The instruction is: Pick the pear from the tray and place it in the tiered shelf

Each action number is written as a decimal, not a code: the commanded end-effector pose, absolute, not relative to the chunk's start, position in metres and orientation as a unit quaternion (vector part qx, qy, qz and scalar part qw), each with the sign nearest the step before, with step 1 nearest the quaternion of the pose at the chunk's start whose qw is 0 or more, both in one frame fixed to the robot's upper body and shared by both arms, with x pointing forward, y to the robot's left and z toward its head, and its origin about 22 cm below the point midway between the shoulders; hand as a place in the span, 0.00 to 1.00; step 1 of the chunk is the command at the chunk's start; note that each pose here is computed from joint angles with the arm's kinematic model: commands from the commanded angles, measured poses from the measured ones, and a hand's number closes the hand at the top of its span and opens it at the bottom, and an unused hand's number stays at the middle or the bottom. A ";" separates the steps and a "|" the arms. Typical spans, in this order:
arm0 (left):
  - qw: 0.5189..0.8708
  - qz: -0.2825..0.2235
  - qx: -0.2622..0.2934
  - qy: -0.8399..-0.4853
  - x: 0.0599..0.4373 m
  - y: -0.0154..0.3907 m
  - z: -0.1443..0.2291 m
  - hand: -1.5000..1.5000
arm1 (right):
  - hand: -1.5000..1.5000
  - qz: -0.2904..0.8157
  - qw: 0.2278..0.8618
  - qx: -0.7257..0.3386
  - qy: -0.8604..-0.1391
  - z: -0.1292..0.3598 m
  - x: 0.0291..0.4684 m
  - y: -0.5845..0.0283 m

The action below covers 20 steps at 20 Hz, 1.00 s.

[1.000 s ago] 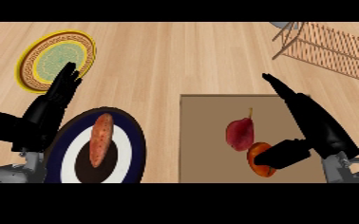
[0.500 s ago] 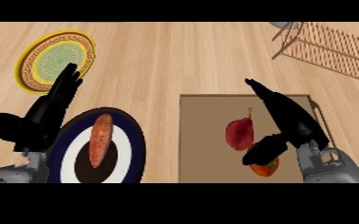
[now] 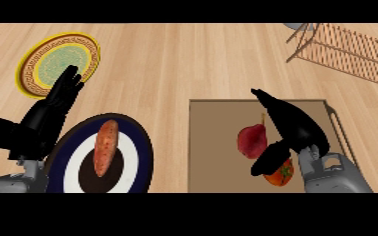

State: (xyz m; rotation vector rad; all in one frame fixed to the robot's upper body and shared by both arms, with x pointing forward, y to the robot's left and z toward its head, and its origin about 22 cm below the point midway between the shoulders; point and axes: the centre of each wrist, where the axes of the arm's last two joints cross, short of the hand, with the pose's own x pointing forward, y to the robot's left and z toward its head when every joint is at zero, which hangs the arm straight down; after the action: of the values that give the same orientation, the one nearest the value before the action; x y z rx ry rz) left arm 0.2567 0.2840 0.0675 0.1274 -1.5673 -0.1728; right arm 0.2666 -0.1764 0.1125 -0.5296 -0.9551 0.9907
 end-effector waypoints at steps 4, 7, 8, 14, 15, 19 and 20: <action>0.705 -0.078 0.056 -0.703 0.247 0.273 0.054 0.50 | 0.00 0.480 0.740 -0.305 -0.360 0.097 0.278 -0.171; 0.705 -0.074 0.061 -0.703 0.248 0.289 0.060 0.50 | 0.00 0.483 0.752 -0.293 -0.341 0.095 0.271 -0.194; 0.697 -0.083 0.061 -0.710 0.246 0.292 0.057 0.50 | 0.00 0.490 0.747 -0.290 -0.343 0.095 0.253 -0.176; 0.702 -0.080 0.061 -0.705 0.243 0.266 0.068 0.50 | 0.00 0.482 0.758 -0.278 -0.340 0.093 0.285 -0.193; 0.703 -0.079 0.055 -0.705 0.253 0.289 0.062 0.50 | 0.00 0.492 0.759 -0.268 -0.332 0.086 0.276 -0.203; 0.704 -0.069 0.059 -0.704 0.256 0.280 0.070 0.50 | 0.00 0.490 0.765 -0.273 -0.317 0.069 0.268 -0.196; 0.700 -0.081 0.055 -0.707 0.257 0.277 0.065 0.50 | 0.00 0.495 0.761 -0.273 -0.318 0.075 0.269 -0.174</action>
State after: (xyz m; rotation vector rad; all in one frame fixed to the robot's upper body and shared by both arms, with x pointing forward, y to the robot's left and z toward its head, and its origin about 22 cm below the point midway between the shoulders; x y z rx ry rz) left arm 0.2564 0.2805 0.0634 0.1258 -1.5711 -0.1734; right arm 0.2732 -0.1888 0.0749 -0.5783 -0.7626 1.0560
